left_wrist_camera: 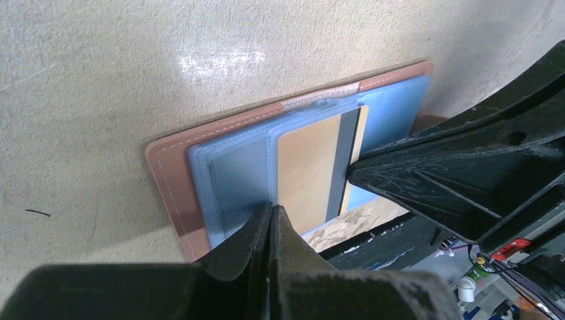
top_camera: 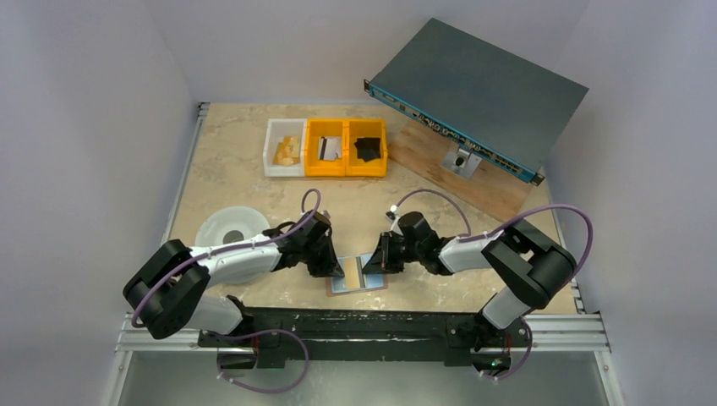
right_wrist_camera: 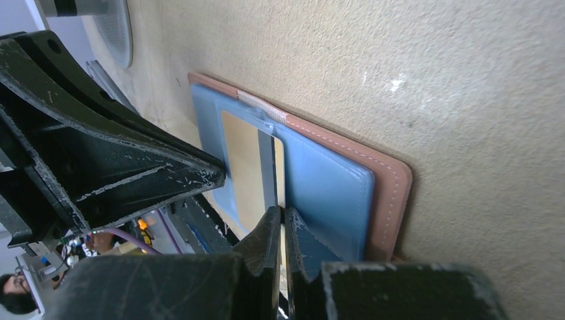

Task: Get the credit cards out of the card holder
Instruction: Remove the credit card from the card holder.

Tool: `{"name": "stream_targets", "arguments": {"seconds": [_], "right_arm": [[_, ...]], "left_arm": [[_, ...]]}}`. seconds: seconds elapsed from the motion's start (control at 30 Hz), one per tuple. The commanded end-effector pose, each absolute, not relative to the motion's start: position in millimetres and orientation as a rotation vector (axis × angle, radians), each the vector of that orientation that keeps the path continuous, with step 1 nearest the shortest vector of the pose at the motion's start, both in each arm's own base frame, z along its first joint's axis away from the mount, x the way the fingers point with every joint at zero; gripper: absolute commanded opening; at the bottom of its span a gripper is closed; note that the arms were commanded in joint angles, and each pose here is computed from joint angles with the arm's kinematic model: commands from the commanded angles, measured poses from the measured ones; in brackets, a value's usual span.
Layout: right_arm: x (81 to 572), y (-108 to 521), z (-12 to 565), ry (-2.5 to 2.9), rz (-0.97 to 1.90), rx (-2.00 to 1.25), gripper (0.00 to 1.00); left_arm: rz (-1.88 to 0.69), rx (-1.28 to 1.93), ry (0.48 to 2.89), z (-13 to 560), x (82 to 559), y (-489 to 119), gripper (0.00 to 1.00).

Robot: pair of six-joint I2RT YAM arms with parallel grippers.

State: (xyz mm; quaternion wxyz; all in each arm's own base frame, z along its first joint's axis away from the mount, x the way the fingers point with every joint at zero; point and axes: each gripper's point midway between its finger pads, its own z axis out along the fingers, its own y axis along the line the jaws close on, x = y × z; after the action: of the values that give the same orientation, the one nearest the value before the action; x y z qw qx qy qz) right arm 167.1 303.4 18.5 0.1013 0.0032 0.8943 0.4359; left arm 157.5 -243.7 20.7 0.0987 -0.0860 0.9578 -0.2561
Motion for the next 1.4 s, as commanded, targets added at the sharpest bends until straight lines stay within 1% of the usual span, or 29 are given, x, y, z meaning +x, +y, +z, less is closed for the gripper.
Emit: {"name": "stream_targets", "arguments": {"seconds": [0.0, 0.43, 0.53, 0.57, 0.63, 0.67, 1.07, 1.37], "right_arm": [[179, 290, 16, 2.623, 1.202, 0.023, 0.0], [179, 278, 14, 2.619, 1.18, 0.027, 0.01], [176, 283, 16, 2.61, 1.225, -0.006, 0.14], [177, 284, 16, 2.606, 1.23, -0.007, 0.19], [177, 287, 16, 2.603, 1.256, -0.014, 0.25], [177, 289, 17, 2.599, 1.274, -0.016, 0.26], [173, 301, 9, 2.614, 1.348, -0.03, 0.25], [172, 313, 35, 2.543, 1.459, -0.057, 0.22]], "left_arm": [[-0.454, -0.3, 2.937, -16, 139, -203, 0.0], [-0.439, -0.303, 2.95, -20, 138, -201, 0.0], [-0.438, -0.299, 2.952, -21, 138, -202, 0.0], [-0.441, -0.301, 2.953, -21, 139, -203, 0.0], [-0.444, -0.299, 2.955, -21, 139, -204, 0.0], [-0.447, -0.296, 2.956, -21, 139, -204, 0.0], [-0.453, -0.29, 2.965, -22, 140, -208, 0.0], [-0.448, -0.286, 2.973, -24, 139, -208, 0.0]]}}
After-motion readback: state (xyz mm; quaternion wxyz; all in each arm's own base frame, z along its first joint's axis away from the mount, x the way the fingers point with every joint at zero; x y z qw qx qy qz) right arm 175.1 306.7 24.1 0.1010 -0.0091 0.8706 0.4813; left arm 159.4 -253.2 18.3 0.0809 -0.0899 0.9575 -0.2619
